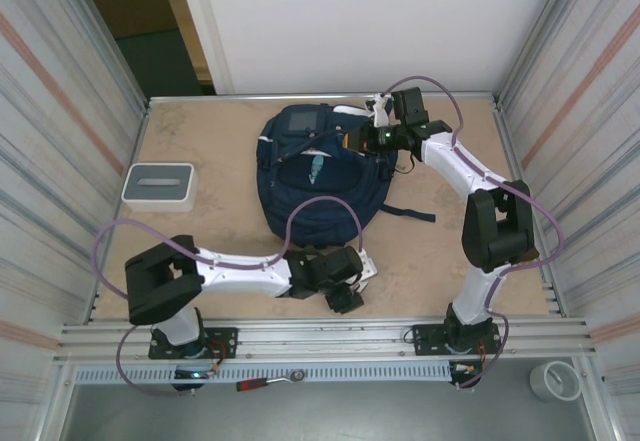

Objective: Pack the student bag

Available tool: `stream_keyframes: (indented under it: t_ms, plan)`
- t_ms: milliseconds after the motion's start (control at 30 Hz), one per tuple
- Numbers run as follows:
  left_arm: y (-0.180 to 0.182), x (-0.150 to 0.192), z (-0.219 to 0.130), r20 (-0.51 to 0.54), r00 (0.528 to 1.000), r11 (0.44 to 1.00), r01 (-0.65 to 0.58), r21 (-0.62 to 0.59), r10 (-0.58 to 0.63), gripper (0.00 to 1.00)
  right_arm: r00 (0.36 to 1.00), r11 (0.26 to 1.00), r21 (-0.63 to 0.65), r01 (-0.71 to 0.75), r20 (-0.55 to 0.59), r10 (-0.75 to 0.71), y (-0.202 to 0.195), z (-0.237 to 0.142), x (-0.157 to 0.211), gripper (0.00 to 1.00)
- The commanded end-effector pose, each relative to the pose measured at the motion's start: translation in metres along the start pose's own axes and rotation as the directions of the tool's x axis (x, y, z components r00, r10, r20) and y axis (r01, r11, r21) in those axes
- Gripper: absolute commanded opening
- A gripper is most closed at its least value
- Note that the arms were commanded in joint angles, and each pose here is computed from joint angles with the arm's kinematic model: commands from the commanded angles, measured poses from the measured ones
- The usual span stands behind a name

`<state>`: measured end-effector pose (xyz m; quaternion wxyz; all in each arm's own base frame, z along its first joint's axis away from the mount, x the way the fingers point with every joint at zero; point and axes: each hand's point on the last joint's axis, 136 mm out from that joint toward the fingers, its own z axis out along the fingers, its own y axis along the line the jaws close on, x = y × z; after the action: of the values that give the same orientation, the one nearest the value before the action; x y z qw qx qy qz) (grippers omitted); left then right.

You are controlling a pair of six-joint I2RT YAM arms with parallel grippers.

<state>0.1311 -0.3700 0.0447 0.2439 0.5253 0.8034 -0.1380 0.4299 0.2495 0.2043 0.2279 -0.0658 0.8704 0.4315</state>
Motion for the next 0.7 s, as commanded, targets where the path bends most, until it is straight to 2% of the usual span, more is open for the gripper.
stream_keyframes:
  t_ms: [0, 233, 433, 533, 667]
  plan:
    - [0.000, -0.007, 0.001, -0.021, 0.993, 0.993, 0.117, -0.013, -0.117, 0.79, 0.999, 1.000, -0.008, 0.001, 0.051, -0.001, -0.002, -0.008, -0.014, 0.00]
    - [0.001, 0.000, 0.015, -0.083, 0.991, 0.994, 0.100, -0.038, -0.103, 0.73, 0.999, 1.000, -0.008, -0.002, 0.049, 0.003, -0.004, -0.008, -0.011, 0.00]
    - [0.001, 0.006, 0.022, -0.112, 0.989, 0.995, 0.096, -0.035, -0.099, 0.58, 0.999, 1.000, -0.008, -0.002, 0.048, 0.002, -0.004, -0.008, -0.011, 0.00]
    - [0.005, 0.003, 0.018, -0.094, 0.991, 0.995, 0.096, -0.042, -0.099, 0.48, 0.999, 1.000, -0.008, 0.000, 0.048, 0.000, -0.005, -0.007, -0.011, 0.00]
    - [0.024, -0.007, -0.001, -0.018, 0.999, 0.993, 0.047, -0.111, -0.049, 0.42, 0.999, 1.000, -0.006, 0.000, 0.048, 0.000, -0.006, -0.007, -0.010, 0.00]
